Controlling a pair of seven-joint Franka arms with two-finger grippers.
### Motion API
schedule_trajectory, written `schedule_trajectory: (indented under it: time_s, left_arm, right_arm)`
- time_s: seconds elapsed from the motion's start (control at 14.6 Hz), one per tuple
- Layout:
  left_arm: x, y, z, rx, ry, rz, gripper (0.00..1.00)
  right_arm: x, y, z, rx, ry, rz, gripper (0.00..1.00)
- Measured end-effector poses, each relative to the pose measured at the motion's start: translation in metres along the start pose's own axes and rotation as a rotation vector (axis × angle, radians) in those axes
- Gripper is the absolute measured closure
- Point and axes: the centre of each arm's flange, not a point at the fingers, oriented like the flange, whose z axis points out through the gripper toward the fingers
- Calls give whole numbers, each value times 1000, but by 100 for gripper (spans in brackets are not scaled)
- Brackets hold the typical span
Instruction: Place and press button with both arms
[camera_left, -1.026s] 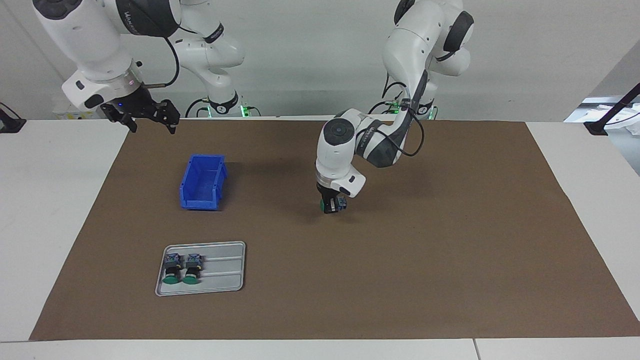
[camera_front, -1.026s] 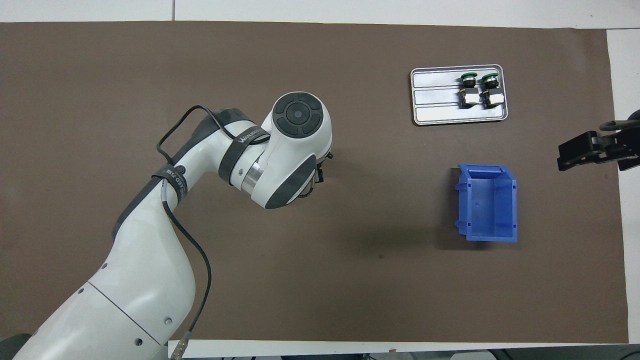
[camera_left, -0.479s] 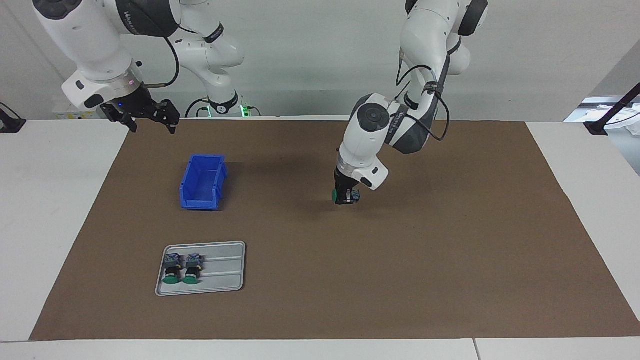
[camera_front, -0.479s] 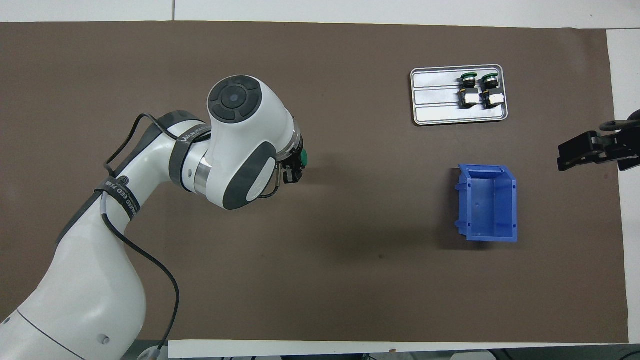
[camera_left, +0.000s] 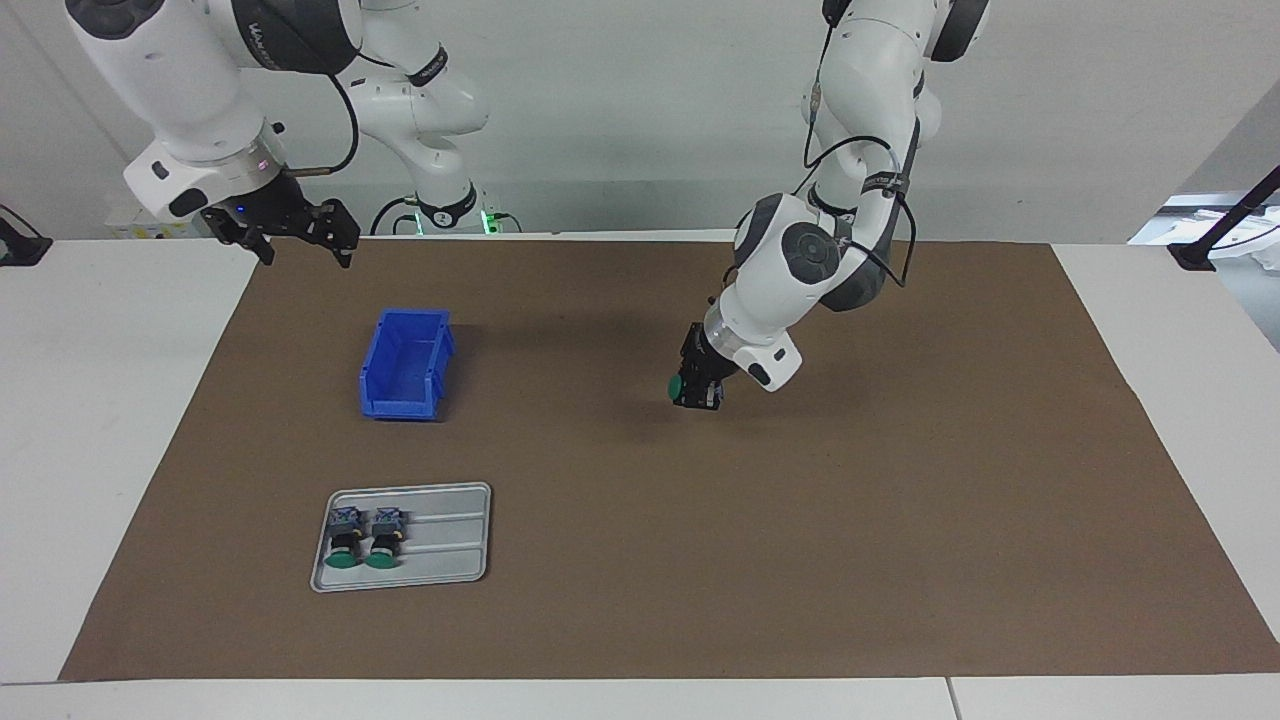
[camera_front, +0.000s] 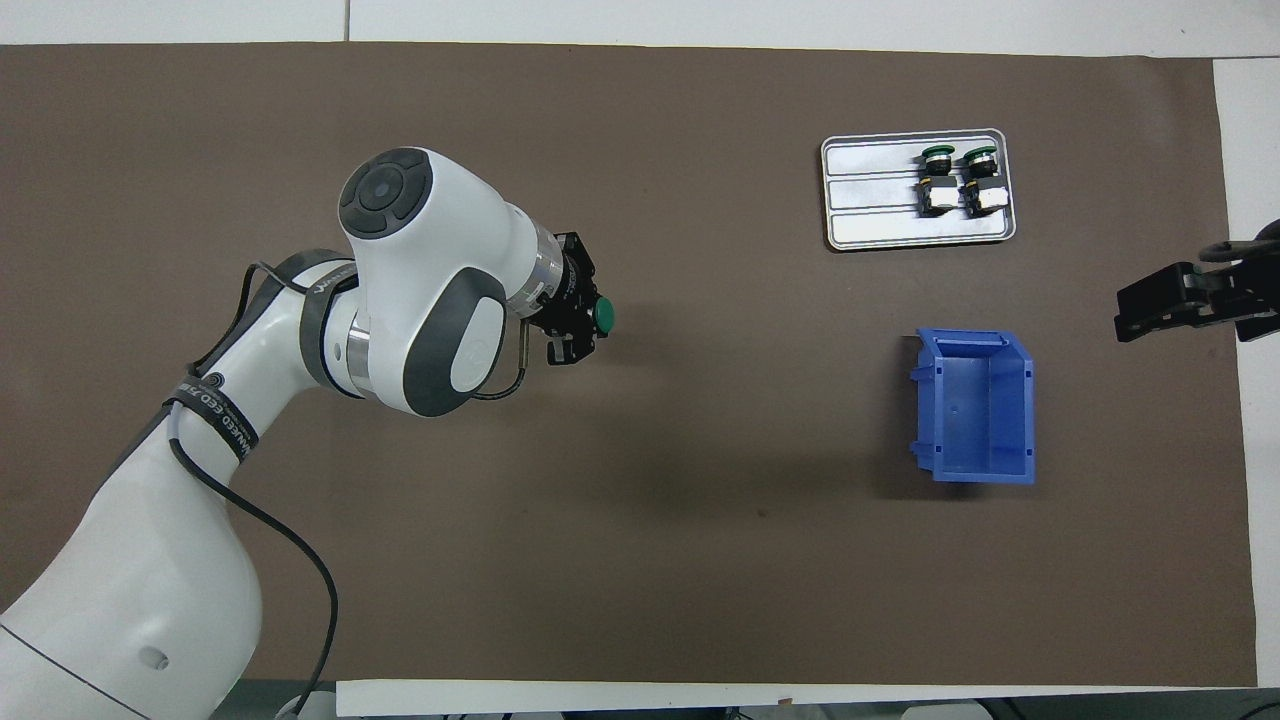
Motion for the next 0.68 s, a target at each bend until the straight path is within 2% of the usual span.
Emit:
schedule_trajectory:
  time_s: [0.14, 0.34, 0.48, 0.68]
  left_arm:
    - [10, 1, 3, -15, -83, 42, 67]
    - [19, 5, -3, -49, -152, 63, 67]
    - [23, 7, -4, -92, -161, 61, 67]
    - [23, 4, 2, -116, -161, 106, 67]
  right_arm:
    - [0, 0, 0, 0, 0, 0, 1]
    - [0, 0, 0, 0, 0, 0, 1]
    - [0, 0, 0, 0, 0, 0, 1]
    - [0, 0, 0, 0, 0, 0, 1]
